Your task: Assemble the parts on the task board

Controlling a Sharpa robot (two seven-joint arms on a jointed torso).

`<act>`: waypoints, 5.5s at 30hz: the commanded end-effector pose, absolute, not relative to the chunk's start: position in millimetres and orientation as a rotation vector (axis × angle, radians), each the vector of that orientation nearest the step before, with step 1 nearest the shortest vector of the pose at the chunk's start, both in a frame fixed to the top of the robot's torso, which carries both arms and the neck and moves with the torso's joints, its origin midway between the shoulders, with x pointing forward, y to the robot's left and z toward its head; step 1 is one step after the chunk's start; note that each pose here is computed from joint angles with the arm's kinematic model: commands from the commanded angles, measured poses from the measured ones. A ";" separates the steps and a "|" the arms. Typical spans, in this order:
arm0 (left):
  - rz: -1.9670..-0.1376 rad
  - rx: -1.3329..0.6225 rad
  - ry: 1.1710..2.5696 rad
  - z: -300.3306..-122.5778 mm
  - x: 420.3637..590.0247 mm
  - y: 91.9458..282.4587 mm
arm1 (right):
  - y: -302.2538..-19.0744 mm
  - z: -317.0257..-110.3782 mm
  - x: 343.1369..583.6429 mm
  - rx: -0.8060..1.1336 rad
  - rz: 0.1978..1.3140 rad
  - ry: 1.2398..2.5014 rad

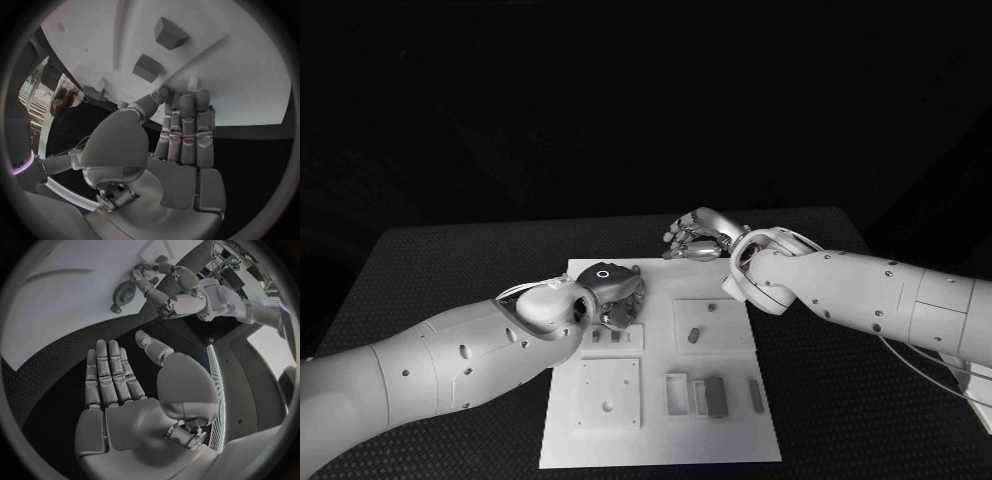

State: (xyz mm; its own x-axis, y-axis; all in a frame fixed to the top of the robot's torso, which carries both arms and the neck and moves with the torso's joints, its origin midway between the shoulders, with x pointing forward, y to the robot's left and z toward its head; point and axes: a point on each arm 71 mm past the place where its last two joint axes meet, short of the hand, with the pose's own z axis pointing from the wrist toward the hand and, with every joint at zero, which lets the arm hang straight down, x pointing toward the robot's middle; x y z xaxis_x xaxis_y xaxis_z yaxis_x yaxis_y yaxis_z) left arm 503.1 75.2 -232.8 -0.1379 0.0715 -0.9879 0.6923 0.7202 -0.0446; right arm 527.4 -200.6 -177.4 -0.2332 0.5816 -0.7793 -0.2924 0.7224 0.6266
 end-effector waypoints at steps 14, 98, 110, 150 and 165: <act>-0.625 0.569 1.645 -236.5 500.3 92.5 | -200.4 -177.3 527.3 0.227 0.837 1.614; -0.587 0.528 1.763 -223.4 504.7 121.4 | -204.3 -177.4 526.7 0.231 0.831 1.616; -0.606 0.541 1.762 -223.6 501.0 118.2 | -204.6 -177.5 526.8 0.232 0.830 1.618; -0.591 0.509 1.781 -231.4 503.9 121.9 | -206.1 -177.5 526.6 0.233 0.828 1.618; -0.584 0.491 1.772 -230.7 505.1 126.1 | -206.5 -177.9 527.0 0.233 0.826 1.621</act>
State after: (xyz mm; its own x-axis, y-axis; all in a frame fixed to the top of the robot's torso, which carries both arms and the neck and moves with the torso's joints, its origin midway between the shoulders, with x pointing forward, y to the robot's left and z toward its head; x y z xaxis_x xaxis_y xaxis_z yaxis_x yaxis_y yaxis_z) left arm 505.8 124.6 -228.0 -0.2530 0.0317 -0.9669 0.6037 0.7862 -0.1322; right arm 527.4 -207.5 -177.5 -0.2292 0.5813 -0.7807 -0.2845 0.7271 0.6248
